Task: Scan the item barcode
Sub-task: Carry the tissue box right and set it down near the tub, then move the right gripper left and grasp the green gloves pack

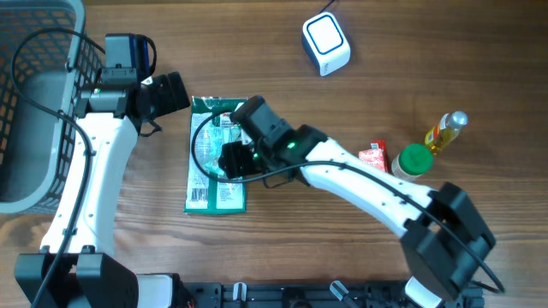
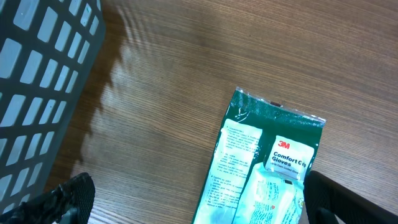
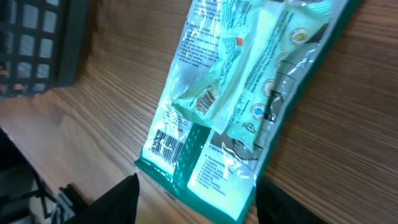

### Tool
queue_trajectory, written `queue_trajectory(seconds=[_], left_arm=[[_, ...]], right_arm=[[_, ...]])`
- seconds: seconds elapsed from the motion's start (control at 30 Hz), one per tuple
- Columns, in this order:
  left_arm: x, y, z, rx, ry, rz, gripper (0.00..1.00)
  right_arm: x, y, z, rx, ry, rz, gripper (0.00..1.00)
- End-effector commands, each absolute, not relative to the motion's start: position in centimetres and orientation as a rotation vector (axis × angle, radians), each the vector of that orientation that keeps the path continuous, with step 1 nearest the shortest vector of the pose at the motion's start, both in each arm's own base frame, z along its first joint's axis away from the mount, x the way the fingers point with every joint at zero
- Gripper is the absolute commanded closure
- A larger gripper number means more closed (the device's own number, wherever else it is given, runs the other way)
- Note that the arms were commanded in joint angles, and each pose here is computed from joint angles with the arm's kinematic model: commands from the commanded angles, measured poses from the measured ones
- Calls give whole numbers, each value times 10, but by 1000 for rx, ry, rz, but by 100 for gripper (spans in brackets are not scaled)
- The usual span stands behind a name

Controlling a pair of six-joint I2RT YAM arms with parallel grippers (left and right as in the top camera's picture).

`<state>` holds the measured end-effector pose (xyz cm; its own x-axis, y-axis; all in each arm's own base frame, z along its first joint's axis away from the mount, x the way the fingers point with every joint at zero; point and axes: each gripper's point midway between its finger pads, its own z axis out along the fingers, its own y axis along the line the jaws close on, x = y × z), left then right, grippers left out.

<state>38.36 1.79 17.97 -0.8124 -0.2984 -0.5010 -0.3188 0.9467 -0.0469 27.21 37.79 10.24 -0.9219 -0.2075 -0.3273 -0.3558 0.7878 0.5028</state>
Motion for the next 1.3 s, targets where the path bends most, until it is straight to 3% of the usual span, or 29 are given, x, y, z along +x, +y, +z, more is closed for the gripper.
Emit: queue_trajectory(seconds=[0.0, 0.13, 0.23, 1.13, 1.17, 1.27], left_arm=[[385, 21, 181, -459, 2568, 58, 0], [385, 21, 181, -459, 2568, 58, 0], [385, 21, 181, -459, 2568, 58, 0], [385, 21, 181, -459, 2568, 58, 0], [385, 21, 181, -459, 2568, 58, 0], [385, 21, 181, -459, 2568, 58, 0]], right_arm=[[277, 387, 77, -414, 2726, 755, 44], [294, 386, 58, -378, 2684, 645, 58], [306, 381, 48, -338, 2662, 568, 61], [323, 388, 13, -118, 2666, 580, 62], [323, 388, 13, -118, 2665, 581, 65], [325, 389, 15, -115, 2658, 587, 89]])
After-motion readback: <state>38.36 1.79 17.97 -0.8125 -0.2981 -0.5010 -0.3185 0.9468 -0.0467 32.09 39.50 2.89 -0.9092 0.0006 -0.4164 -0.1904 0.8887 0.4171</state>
